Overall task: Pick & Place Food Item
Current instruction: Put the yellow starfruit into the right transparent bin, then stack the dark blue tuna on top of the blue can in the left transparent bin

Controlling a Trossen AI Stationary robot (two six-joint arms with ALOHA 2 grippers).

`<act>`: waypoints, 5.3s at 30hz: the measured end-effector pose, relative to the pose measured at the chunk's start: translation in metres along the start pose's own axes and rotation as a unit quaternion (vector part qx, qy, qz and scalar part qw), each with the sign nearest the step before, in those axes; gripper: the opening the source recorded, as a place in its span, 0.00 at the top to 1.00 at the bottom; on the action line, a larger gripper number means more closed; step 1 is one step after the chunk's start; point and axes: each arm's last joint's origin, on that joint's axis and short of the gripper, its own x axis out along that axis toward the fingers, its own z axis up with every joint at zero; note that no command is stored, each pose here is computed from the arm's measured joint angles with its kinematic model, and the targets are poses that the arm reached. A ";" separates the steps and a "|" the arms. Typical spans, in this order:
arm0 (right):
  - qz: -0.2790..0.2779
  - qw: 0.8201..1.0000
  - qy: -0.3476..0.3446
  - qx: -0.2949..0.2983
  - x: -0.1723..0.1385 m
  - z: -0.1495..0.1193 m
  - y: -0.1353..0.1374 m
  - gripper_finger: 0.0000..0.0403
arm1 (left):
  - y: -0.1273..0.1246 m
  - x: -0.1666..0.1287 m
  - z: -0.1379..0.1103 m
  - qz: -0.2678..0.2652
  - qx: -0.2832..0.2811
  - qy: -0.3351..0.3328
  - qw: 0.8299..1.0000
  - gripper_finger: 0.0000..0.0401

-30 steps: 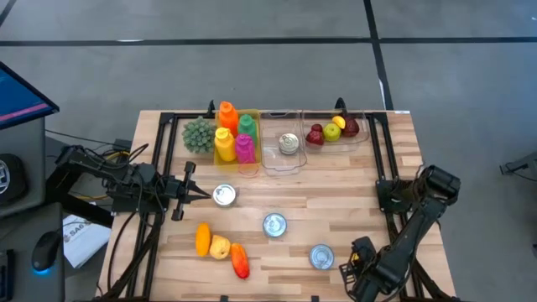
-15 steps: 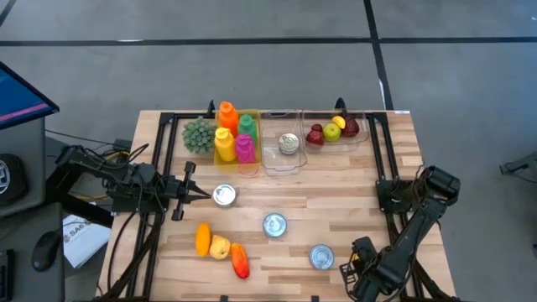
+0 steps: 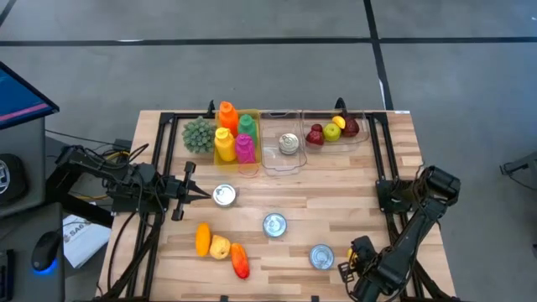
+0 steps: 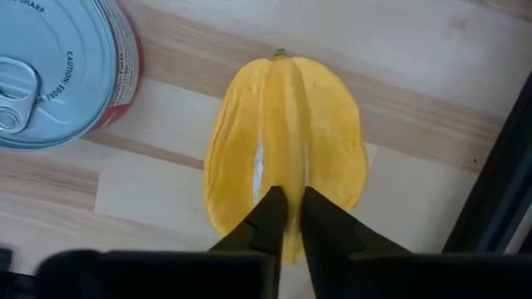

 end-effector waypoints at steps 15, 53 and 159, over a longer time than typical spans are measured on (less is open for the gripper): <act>-0.001 1.000 -0.005 -0.015 -0.012 0.000 0.002 0.99 | 0.000 0.000 0.000 0.000 0.000 0.000 1.000 0.99; -0.012 0.937 -0.324 -0.132 -0.084 0.148 0.058 1.00 | 0.000 0.000 0.000 0.000 0.000 0.000 1.000 0.99; -0.048 0.869 -0.375 -0.320 -0.090 0.316 0.102 0.90 | -0.001 0.003 -0.003 -0.004 0.000 0.014 1.000 0.99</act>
